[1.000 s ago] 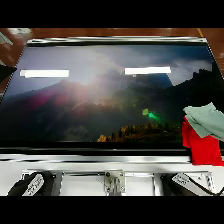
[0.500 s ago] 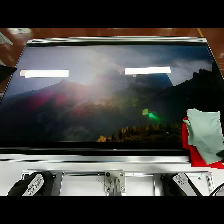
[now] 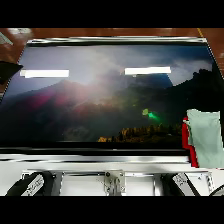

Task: Fold the shirts.

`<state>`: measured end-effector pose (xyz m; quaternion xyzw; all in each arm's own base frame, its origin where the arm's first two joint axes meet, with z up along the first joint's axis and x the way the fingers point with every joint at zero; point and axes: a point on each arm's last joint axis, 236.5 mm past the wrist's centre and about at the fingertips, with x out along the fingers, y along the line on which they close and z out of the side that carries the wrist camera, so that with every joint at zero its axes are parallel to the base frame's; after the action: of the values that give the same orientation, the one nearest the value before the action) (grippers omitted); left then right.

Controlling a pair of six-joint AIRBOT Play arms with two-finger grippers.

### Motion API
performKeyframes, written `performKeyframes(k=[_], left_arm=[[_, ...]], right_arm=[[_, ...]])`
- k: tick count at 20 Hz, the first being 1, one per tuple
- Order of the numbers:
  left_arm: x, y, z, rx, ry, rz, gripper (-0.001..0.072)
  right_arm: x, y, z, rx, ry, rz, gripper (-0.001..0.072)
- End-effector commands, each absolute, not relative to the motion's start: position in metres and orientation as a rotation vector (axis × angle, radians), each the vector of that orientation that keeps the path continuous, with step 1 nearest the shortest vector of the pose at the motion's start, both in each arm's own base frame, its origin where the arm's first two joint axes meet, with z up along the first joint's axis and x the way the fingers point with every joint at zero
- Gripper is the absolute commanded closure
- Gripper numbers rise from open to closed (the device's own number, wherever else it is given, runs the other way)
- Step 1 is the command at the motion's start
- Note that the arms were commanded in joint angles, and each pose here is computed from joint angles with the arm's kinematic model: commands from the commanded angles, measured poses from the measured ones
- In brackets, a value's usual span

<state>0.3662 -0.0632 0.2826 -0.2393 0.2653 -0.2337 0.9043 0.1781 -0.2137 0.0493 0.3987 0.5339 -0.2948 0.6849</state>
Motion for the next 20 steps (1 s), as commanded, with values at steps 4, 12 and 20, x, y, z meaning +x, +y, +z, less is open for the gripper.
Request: performKeyframes(k=[4,12,20], left_arm=[[0.392,-0.099,0.116,-0.130,1.051,-0.298,0.0675],[0.365,-0.162,0.013,0.164,1.386,-0.379,0.0041],[0.385,-0.158,0.018,0.133,1.312,-0.355,0.0043]], right_arm=[[0.347,-0.098,0.146,0.627,0.873,-0.099,0.0124],[0.310,-0.010,0.021,0.223,1.400,-0.080,0.0036],[0.311,-0.010,0.021,0.223,1.394,-0.080,0.0036]])
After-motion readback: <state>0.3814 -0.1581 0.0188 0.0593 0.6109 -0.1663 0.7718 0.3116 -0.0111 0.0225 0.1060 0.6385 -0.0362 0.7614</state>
